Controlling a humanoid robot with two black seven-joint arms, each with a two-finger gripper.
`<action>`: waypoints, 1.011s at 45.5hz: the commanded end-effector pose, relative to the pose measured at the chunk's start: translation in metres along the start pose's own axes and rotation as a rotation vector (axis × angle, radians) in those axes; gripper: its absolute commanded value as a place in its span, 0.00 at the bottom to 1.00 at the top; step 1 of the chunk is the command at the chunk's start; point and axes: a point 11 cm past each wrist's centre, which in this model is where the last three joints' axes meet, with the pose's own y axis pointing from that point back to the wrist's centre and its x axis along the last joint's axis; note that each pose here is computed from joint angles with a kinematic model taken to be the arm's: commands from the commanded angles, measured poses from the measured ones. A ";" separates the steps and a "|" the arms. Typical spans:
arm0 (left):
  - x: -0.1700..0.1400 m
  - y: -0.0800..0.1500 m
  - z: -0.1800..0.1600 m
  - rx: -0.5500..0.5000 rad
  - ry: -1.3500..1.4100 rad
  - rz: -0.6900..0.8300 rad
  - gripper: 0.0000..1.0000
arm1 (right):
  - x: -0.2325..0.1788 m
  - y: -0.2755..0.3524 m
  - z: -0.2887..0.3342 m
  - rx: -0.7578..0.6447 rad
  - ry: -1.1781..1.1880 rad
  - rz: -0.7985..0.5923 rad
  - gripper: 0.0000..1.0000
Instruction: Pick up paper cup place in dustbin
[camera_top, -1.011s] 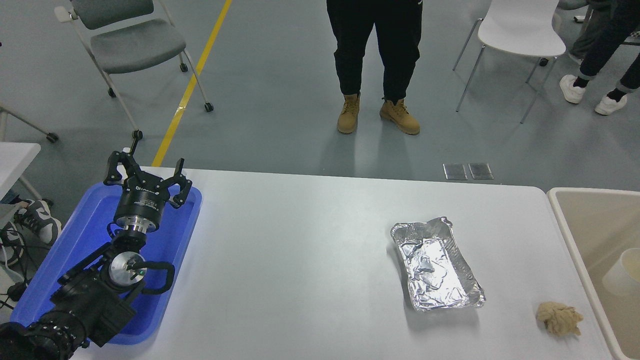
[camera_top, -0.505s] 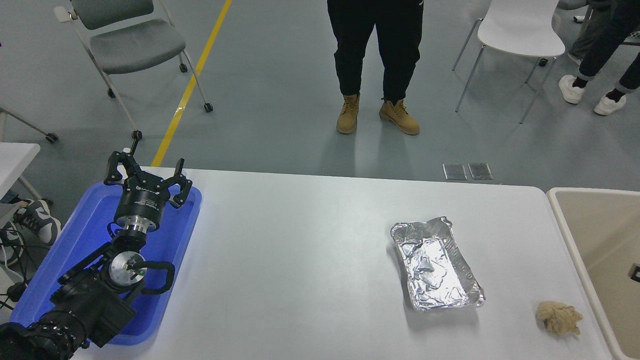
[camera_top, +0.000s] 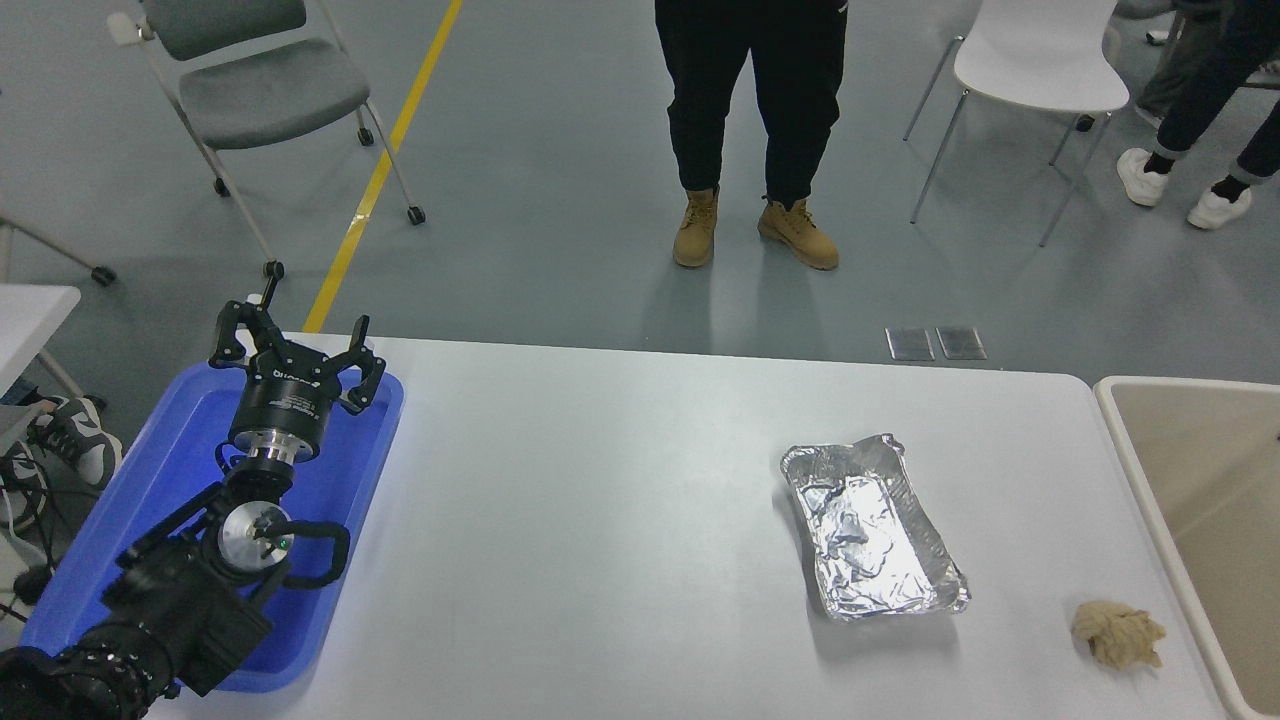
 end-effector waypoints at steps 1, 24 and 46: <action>0.000 0.000 0.000 0.000 0.000 0.000 1.00 | 0.050 0.028 -0.055 0.112 -0.058 -0.047 1.00; 0.000 0.000 0.000 0.000 0.001 -0.002 1.00 | 0.057 0.086 -0.148 0.223 0.180 -0.272 1.00; 0.000 0.000 0.000 0.001 0.001 0.000 1.00 | 0.041 0.174 -0.285 0.431 0.241 -0.626 1.00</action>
